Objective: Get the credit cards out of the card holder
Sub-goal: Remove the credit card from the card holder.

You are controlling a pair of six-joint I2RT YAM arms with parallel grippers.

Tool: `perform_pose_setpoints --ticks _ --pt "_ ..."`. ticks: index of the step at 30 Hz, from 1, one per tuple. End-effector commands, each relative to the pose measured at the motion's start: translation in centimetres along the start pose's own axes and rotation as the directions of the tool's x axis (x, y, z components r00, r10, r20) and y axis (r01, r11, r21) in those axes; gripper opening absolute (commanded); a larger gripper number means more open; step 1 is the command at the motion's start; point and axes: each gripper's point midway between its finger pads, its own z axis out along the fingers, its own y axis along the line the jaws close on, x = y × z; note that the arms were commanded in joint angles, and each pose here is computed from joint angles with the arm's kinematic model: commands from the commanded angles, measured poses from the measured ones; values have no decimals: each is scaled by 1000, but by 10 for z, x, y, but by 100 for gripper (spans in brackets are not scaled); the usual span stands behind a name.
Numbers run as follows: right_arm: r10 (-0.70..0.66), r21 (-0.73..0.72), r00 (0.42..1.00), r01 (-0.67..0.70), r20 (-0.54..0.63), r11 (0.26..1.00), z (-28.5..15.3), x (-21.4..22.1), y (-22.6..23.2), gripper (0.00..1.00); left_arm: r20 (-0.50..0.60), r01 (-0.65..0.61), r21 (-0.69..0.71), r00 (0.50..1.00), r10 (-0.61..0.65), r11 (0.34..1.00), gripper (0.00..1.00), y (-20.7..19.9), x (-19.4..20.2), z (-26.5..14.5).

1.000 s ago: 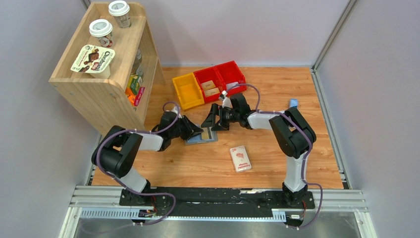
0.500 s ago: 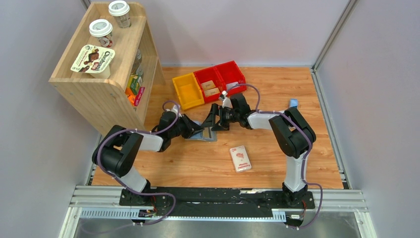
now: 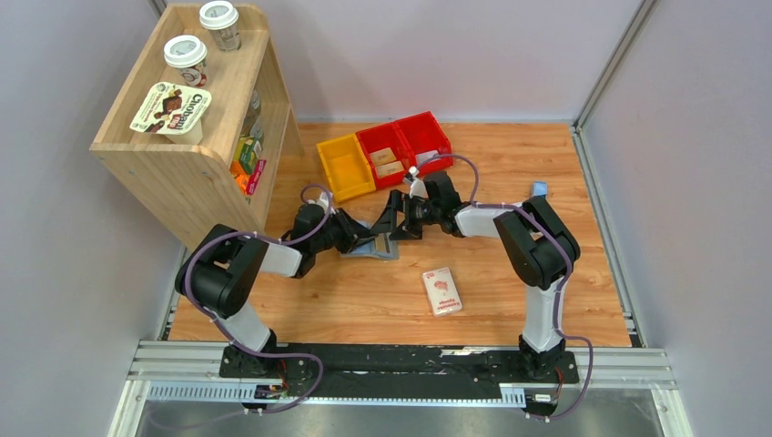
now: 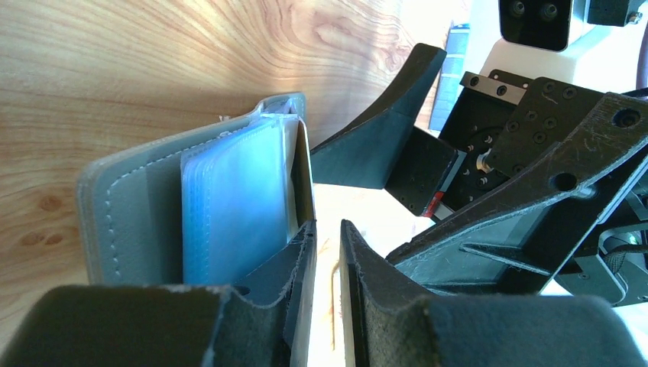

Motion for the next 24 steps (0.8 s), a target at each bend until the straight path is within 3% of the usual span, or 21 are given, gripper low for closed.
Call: perform_pose_setpoints --ticks 1,8,15,24 --pt "2 -22 999 -3 -44 1000 10 12 1 100 -6 -35 68 999 36 997 26 -21 -1 9" --pt "15 -10 999 -15 -45 1000 12 14 -4 100 25 -65 39 998 64 997 0 -18 -5 3" --pt "24 10 999 -24 -41 1000 12 15 -11 100 13 -131 -175 991 135 976 0 14 -5 -18" --pt "14 27 999 -13 -36 1000 10 13 -14 100 9 -94 -291 995 101 952 0 46 2 -36"
